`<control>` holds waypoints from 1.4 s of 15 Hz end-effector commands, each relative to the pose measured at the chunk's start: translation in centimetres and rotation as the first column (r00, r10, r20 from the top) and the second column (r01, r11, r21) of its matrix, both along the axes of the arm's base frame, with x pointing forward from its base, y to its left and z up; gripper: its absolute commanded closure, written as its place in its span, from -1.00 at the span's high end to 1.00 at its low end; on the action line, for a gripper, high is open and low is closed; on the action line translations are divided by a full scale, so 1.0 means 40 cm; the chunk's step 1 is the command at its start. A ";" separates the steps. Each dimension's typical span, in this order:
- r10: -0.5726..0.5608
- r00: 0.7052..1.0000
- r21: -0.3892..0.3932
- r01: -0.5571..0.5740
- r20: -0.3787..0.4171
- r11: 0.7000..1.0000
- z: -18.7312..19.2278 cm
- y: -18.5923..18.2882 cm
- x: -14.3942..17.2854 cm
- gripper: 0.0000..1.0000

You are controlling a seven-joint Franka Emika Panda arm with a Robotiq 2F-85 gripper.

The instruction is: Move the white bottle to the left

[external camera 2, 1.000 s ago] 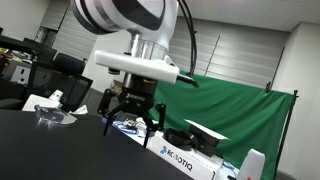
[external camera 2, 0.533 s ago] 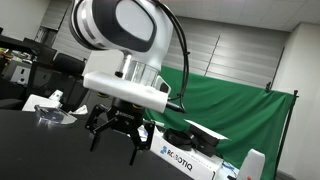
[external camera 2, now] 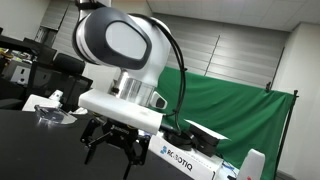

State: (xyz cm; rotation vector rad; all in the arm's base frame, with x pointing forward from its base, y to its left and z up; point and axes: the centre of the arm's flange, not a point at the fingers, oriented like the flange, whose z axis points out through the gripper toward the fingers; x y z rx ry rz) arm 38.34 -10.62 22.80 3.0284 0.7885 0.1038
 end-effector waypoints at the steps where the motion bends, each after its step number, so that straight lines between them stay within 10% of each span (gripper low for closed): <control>1: 0.009 1.000 -0.007 -0.009 0.021 1.000 -0.036 -0.015 0.047 1.00; 17: 0.102 0.995 -0.079 -0.102 -0.003 0.992 -0.139 -0.029 0.059 1.00; 21: 0.098 0.995 -0.105 -0.099 -0.016 0.989 -0.131 -0.026 0.061 0.19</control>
